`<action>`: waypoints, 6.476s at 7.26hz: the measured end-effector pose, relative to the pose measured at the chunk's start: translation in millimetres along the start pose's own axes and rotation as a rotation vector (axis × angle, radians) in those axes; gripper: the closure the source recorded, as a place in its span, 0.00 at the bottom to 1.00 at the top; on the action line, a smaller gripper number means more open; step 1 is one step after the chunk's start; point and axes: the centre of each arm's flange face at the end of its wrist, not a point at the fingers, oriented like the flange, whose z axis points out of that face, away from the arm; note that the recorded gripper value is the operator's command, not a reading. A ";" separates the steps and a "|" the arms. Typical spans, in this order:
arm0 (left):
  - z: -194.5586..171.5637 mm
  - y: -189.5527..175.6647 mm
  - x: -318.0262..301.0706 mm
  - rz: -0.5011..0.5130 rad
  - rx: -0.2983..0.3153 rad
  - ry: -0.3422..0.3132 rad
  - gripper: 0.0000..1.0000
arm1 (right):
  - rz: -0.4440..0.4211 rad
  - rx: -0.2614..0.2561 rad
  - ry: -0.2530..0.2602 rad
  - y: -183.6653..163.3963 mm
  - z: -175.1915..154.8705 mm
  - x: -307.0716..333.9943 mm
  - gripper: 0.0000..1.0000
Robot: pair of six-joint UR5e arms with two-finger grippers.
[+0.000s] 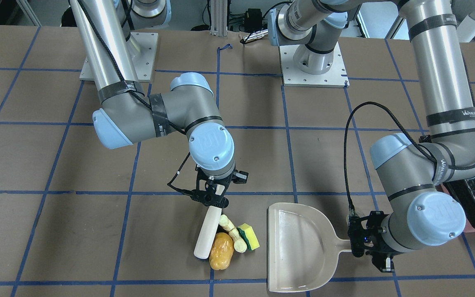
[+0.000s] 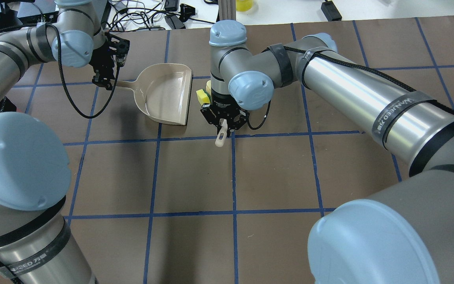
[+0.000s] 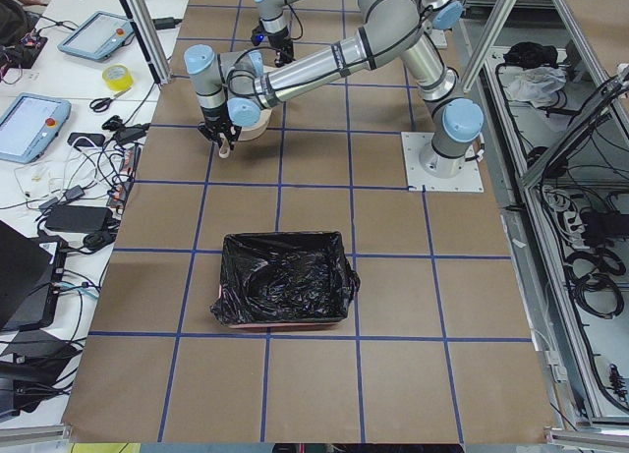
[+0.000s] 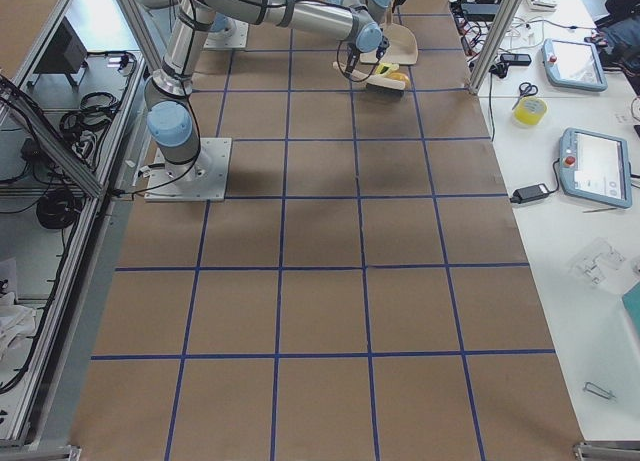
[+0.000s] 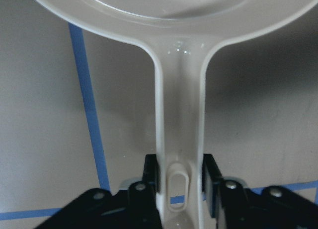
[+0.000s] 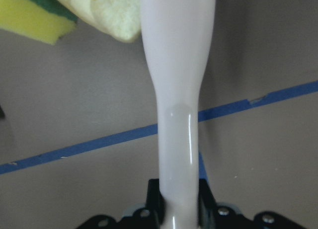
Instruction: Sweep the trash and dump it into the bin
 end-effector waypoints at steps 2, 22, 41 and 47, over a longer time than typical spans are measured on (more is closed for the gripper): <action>0.9 -0.3 -0.2 0.000 0.001 0.001 1.00 | 0.023 0.007 -0.032 8.8 3.8 -27.7 1.00; 0.6 1.6 0.3 -0.009 0.004 0.002 1.00 | -0.045 0.048 -0.020 1.9 -78.8 -41.5 1.00; -6.1 -5.7 2.5 -0.096 -0.041 0.023 1.00 | -0.362 0.096 0.102 15.2 15.9 -123.7 1.00; -5.9 -6.2 3.0 -0.095 -0.036 0.023 1.00 | -0.327 0.103 0.131 17.5 16.0 -134.1 1.00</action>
